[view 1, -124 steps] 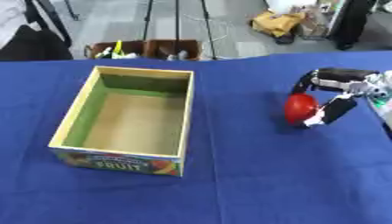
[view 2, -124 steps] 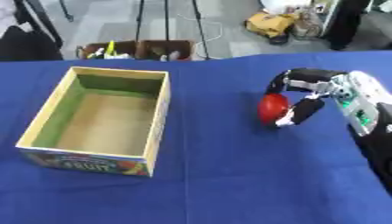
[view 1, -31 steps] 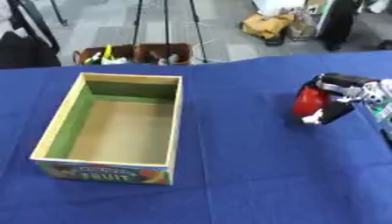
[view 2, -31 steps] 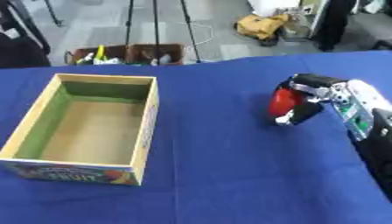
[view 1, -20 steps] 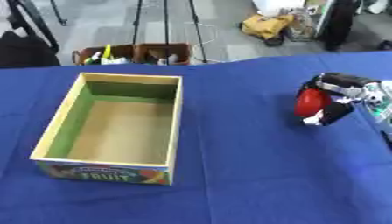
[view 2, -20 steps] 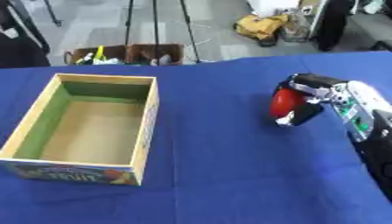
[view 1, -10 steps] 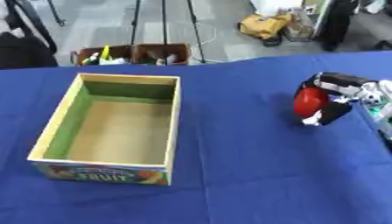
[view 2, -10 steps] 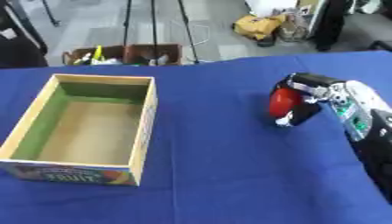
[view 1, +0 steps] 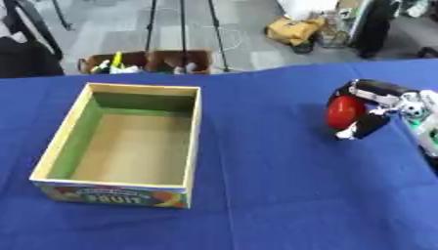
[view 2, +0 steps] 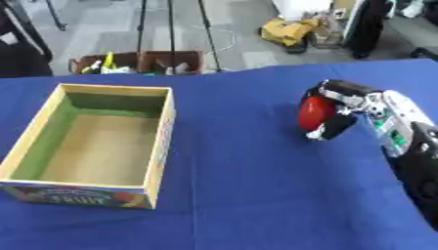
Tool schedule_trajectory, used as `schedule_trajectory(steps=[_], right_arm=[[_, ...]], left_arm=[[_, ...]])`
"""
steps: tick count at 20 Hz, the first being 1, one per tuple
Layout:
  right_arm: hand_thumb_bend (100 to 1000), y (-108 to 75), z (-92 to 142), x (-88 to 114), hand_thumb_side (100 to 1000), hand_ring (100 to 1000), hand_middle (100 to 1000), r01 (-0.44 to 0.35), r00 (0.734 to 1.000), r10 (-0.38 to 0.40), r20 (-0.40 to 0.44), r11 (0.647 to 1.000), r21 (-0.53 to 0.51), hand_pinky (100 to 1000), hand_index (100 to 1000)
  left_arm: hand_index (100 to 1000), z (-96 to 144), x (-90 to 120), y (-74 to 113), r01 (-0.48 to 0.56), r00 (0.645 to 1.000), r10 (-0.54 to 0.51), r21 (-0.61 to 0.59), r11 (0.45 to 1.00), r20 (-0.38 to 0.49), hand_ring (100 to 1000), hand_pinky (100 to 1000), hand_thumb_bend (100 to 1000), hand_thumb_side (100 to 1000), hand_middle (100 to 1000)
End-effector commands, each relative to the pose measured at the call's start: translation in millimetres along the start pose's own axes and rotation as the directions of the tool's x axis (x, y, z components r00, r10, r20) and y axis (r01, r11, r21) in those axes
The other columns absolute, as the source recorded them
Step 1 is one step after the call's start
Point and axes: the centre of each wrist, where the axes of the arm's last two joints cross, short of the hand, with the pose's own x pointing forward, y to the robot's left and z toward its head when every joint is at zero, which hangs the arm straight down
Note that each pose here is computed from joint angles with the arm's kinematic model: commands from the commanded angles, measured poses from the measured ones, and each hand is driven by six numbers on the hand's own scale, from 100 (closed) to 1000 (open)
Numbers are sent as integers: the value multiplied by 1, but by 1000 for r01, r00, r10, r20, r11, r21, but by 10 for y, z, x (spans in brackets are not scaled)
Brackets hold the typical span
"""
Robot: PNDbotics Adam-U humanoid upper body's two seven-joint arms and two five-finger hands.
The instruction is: Pick up objects on the table and place them in the box.
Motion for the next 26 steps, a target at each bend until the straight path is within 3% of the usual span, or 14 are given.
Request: schedule_trajectory(steps=[1,15,17,18,19,26], right_arm=[[100,-284,80,2,191,537,472,-42,999,42,1,997,-71,387,560],[100,-716,73,406,218,533,438,-130,980,161,119,963,-235,391,514],[100,-785,61,511,221,533,437,-130,973,174,153,957,-260,392,515],[100,-818,55,564,295,532,435,-129,969,180,170,954,-270,391,512],[100,-850,47,619,222,531,432,-127,965,184,188,951,-280,389,510],[100,-1009,-35,978,234,523,417,-76,936,181,303,942,-328,377,500]], left_arm=[[578,-42,72,6,2,1000,-2,-7,1000,25,394,350,100,866,453],[578,-64,88,38,7,1000,-7,-3,1000,11,396,351,100,866,454],[578,-68,90,41,8,1000,-8,-4,1000,9,396,351,100,865,454],[578,-69,91,43,9,1000,-9,-5,1000,8,397,351,100,865,454],[578,-72,93,45,10,1000,-10,-4,1000,7,397,352,100,866,454],[579,-97,108,60,8,1000,-8,-5,1000,3,399,353,100,868,455]])
